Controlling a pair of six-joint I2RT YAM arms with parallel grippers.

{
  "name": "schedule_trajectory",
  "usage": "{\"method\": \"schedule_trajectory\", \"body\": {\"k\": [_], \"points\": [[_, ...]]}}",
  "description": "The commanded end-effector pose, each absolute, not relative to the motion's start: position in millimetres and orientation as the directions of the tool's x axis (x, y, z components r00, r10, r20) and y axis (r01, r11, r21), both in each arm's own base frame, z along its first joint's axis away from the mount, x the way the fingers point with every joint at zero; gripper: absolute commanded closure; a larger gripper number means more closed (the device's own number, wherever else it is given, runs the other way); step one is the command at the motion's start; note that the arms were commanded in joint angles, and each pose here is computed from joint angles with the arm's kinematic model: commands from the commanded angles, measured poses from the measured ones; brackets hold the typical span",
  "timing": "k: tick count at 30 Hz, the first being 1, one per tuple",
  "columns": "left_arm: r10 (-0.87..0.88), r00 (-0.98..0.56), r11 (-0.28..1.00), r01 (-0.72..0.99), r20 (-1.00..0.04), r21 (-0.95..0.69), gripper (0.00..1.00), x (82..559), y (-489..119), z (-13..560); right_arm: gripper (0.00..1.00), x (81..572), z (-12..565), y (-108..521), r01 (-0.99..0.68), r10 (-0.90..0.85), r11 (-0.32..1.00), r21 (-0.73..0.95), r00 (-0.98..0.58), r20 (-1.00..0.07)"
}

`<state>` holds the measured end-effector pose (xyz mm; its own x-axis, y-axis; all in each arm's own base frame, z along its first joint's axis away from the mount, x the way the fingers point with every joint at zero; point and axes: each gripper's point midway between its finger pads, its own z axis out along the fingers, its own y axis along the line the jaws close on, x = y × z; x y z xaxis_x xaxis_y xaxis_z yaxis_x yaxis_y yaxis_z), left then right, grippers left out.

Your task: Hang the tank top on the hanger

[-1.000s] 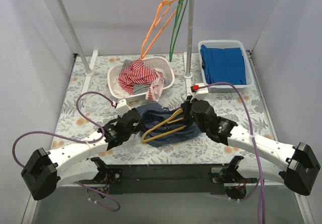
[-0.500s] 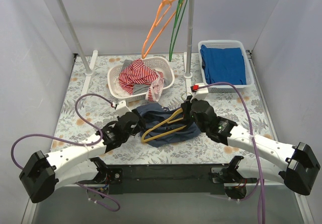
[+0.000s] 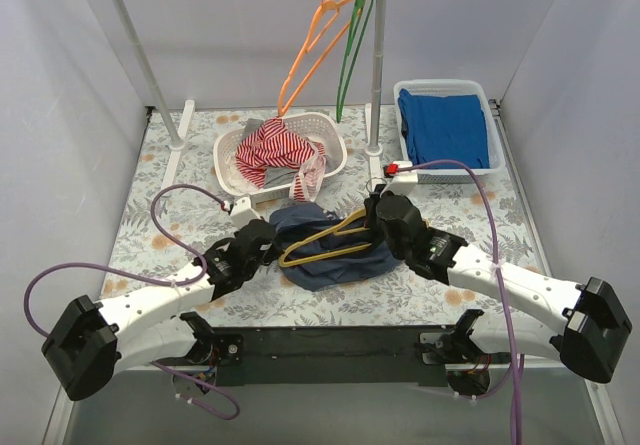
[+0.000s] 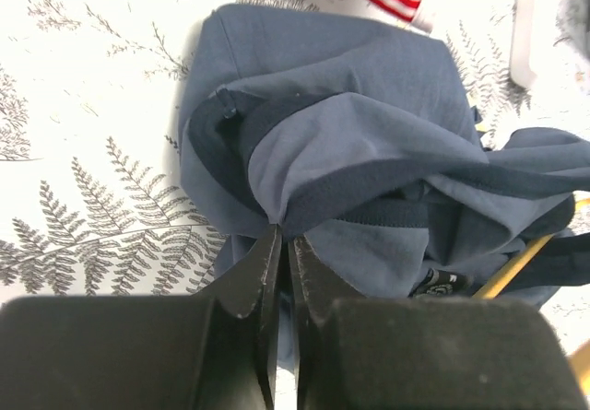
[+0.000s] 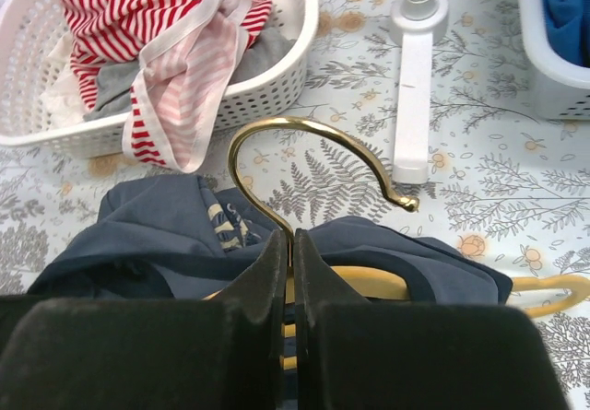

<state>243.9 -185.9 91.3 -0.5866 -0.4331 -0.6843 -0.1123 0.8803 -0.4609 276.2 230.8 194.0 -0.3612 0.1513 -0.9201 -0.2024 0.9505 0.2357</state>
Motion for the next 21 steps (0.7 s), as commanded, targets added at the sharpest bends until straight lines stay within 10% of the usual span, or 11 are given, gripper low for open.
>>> {"method": "schedule_trajectory", "body": {"k": [1,21], "points": [[-0.448,-0.558,0.876,-0.118,-0.699,-0.467,0.99,242.2,-174.5,101.3,0.99,293.6,225.5,217.5,-0.076,0.239,0.961,0.267,-0.262,-0.935],[-0.464,-0.598,0.845,-0.078,-0.653,-0.528,1.00,227.1,-181.0,139.5,0.99,302.4,227.0,203.5,0.022,0.248,0.968,0.249,-0.202,-0.948]]}}
